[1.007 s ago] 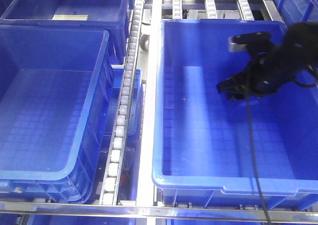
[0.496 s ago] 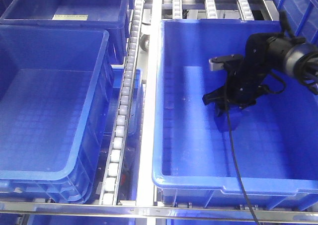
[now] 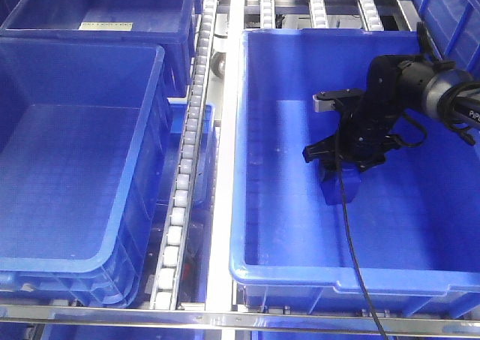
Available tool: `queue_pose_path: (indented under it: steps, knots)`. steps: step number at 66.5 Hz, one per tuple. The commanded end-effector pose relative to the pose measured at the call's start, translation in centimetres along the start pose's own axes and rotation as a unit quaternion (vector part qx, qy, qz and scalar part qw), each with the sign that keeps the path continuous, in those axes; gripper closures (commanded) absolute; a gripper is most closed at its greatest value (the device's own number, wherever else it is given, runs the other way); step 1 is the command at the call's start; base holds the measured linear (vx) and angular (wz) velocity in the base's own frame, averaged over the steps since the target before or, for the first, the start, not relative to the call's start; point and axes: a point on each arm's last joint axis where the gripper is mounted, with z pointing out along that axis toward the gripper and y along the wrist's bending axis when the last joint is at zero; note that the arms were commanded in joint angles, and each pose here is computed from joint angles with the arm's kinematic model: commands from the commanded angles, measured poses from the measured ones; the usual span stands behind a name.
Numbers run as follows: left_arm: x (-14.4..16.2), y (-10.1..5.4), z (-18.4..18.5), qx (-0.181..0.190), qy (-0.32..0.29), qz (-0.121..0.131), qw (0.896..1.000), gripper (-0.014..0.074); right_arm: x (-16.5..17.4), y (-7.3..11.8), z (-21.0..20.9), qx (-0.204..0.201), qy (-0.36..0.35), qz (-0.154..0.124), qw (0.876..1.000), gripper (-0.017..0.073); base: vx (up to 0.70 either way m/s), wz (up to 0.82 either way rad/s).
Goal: Pour parts from conveyor to right shelf
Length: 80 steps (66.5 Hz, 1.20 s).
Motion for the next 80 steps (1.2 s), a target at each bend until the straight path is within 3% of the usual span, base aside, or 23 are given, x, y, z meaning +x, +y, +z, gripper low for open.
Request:
queue_pose_path:
  steps: [1, 15, 29, 41, 47, 58, 63, 73, 80]
  knots:
    - [-1.4, -0.1, -0.3, 0.006, -0.055, -0.008, 0.998, 0.06, -0.9, 0.3, -3.3, 0.005, -0.058, -0.005, 0.998, -0.008, 0.0, 0.0]
    - [-1.4, -0.1, -0.3, 0.006, -0.055, -0.008, 0.998, 0.06, -0.9, 0.7, -5.5, -0.005, -0.091, 0.001, 0.996, -0.0092, 0.0, 0.0]
    - [-1.4, -0.1, -0.3, 0.006, -0.055, -0.008, 0.998, 0.06, 0.6, 1.0, -8.4, 0.022, -0.164, -0.012, 0.986, -0.0032, 0.0, 0.0]
    - [-1.4, -0.1, -0.3, 0.006, -0.055, -0.008, 0.998, 0.06, 4.5, 1.4, -10.2, 0.035, -0.254, -0.008, 0.966, 0.0041, 0.0, 0.0]
    - [-1.4, -0.1, -0.3, 0.006, -0.055, -0.008, 0.998, 0.06, 7.0, 1.6, -11.8, 0.042, -0.296, -0.009, 0.954, 0.0119, 0.0, 0.0]
    - [-1.4, -0.1, -0.3, 0.006, -0.055, -0.008, 0.998, 0.06, 11.6, 2.2, -15.2, 0.054, -0.384, -0.011, 0.922, 0.0415, 0.0, 0.0]
    - [-1.4, -0.1, -0.3, 0.006, -0.055, -0.008, 0.998, 0.06, 13.9, 2.5, -17.0, 0.059, -0.431, -0.011, 0.901, 0.0575, 0.0, 0.0]
    - [-1.4, -0.1, -0.3, 0.006, -0.055, -0.008, 0.998, 0.06, 18.5, 2.9, -19.0, 0.068, -0.514, -0.013, 0.855, 0.0569, 0.0, 0.0]
    - [-1.4, -0.1, -0.3, 0.006, -0.055, -0.008, 0.998, 0.06, 21.8, 3.1, -19.9, 0.078, -0.573, -0.013, 0.816, 0.0568, 0.0, 0.0]
